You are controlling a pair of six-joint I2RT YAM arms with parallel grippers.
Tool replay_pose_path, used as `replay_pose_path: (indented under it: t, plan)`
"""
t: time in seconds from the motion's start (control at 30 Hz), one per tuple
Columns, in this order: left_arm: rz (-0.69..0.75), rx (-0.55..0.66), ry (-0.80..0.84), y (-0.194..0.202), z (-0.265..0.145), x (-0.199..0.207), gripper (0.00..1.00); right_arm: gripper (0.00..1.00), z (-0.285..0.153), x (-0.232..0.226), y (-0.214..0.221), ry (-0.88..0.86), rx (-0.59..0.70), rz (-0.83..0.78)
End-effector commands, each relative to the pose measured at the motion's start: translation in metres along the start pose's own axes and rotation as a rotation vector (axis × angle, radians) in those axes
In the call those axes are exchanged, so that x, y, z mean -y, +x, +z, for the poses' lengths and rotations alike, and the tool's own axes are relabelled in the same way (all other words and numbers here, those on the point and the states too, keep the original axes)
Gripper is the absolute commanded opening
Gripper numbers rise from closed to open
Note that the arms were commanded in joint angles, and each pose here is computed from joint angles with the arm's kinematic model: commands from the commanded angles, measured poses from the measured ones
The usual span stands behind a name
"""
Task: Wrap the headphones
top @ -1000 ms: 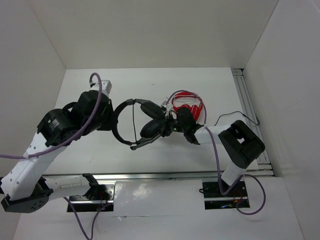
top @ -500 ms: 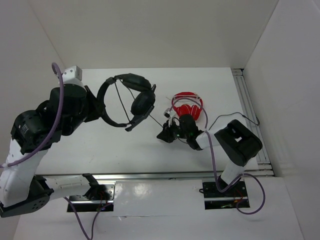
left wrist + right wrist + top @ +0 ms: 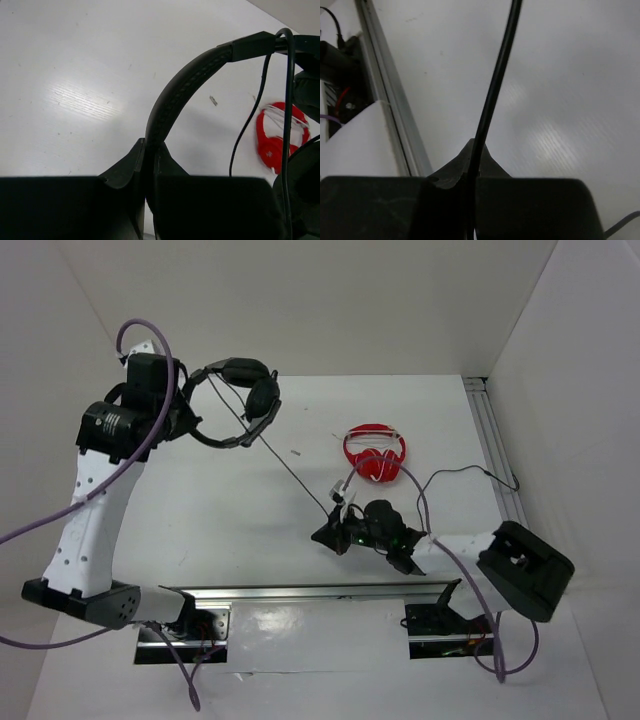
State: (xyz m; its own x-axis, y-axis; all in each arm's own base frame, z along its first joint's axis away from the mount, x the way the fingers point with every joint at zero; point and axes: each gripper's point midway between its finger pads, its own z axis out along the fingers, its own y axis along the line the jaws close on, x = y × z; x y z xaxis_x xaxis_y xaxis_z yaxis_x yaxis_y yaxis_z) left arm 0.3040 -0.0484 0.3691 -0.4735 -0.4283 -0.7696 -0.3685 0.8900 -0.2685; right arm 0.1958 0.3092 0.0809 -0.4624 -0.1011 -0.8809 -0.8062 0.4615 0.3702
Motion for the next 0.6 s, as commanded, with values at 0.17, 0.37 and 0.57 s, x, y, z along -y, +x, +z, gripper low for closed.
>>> replay_pose_path:
  t: [0.17, 0.37, 0.57]
  plan:
    - [-0.055, 0.028, -0.086, -0.017, 0.065, -0.016, 0.0, 0.0, -0.021, -0.078, -0.04, -0.004, 0.084, -0.077]
    - [-0.132, -0.007, -0.294, 0.008, 0.109, -0.06, 0.0, 0.0, -0.026, -0.152, -0.06, -0.132, 0.077, -0.135]
    - [-0.08, -0.058, -0.413, 0.037, 0.128, -0.077, 0.0, 0.0, -0.015, -0.209, -0.07, -0.179, 0.023, -0.235]
